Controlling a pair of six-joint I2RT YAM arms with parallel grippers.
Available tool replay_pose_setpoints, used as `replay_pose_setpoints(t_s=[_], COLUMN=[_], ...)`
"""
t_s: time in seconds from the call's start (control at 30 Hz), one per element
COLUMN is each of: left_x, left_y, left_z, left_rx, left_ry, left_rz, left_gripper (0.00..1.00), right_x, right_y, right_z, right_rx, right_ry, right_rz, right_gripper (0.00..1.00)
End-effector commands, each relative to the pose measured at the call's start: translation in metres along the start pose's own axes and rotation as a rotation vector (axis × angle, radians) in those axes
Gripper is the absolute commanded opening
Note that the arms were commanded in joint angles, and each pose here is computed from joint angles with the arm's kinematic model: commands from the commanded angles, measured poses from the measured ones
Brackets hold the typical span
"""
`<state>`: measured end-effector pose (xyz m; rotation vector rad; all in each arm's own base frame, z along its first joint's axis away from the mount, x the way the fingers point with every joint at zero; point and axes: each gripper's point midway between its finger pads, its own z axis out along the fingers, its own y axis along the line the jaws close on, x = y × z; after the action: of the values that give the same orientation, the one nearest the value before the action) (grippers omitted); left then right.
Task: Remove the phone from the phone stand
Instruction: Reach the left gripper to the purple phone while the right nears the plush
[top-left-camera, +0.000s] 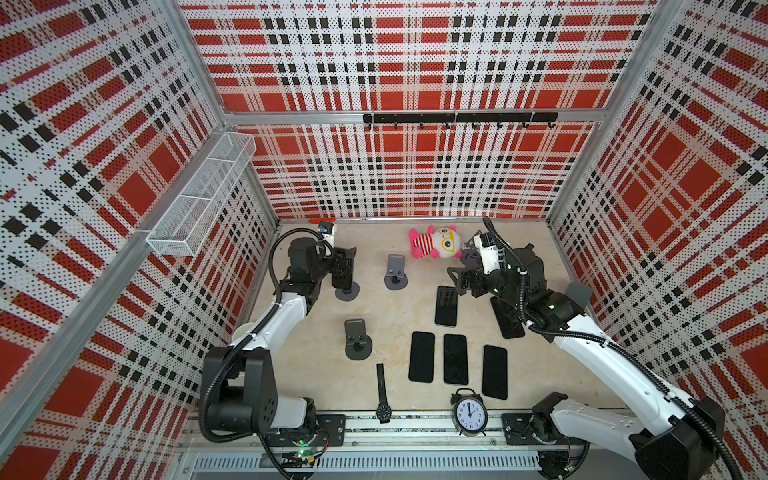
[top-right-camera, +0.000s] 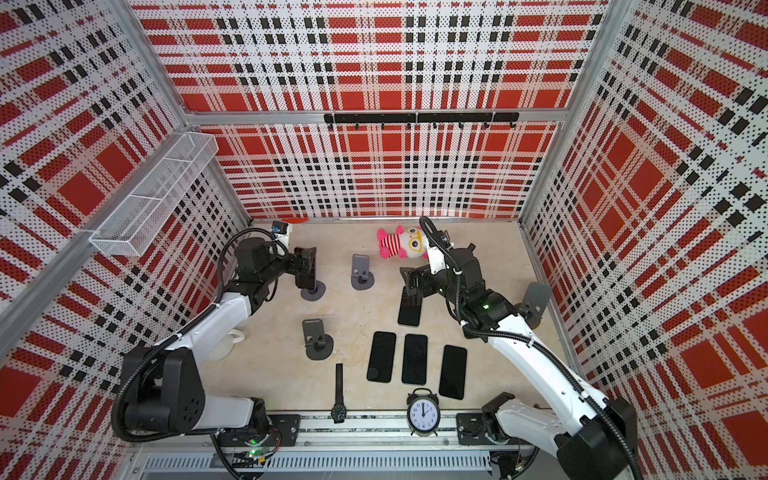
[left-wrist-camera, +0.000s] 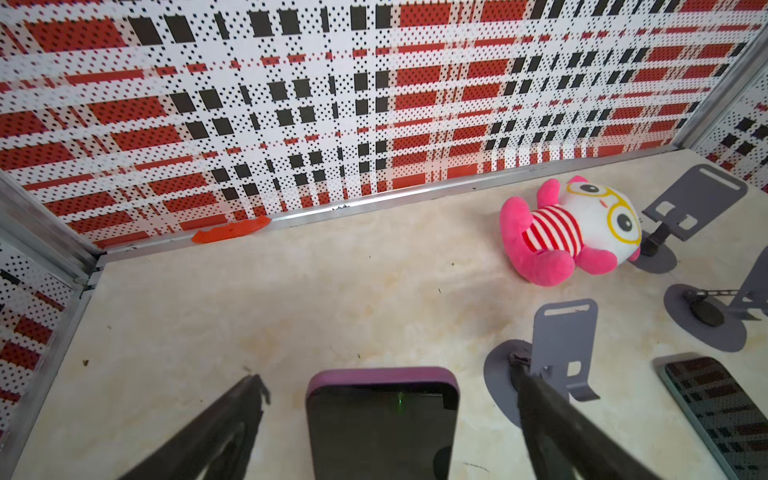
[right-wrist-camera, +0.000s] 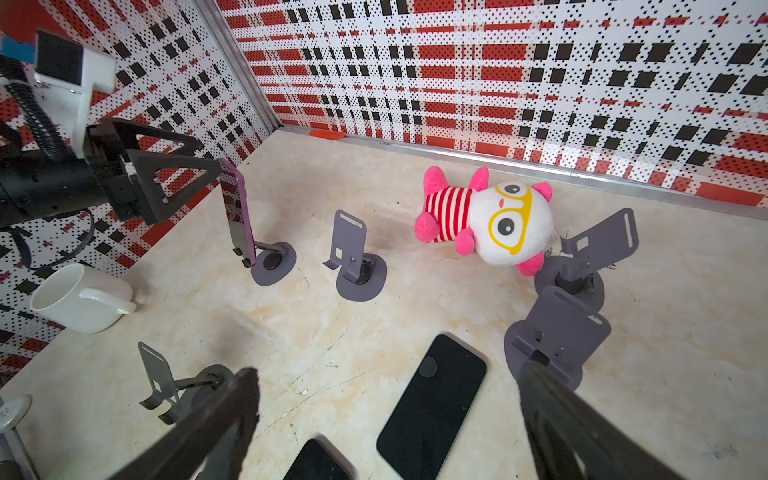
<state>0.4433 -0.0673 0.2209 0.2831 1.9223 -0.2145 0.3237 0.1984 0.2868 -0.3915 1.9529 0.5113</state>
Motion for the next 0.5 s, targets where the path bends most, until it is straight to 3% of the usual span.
replay_pose_setpoints(t_s=[0.0, 0.47], left_x=[-0.005, 0.006], left_y=[0.009, 0.012], left_z=[0.003, 0.022], left_rx=[-0.03, -0.011], left_ry=[0.012, 0.04], left_rz=[0.0, -0.063], left_gripper=[0.98, 0.98], right_x=[-0.009, -0.001], right_y=[0.0, -0.007], right_z=[-0.003, -0.001], right_rx=[0.011, 0.045], right_ry=[-0.024, -0.003], right_rz=[-0.004, -0.03], right_gripper=[1.0, 1.0])
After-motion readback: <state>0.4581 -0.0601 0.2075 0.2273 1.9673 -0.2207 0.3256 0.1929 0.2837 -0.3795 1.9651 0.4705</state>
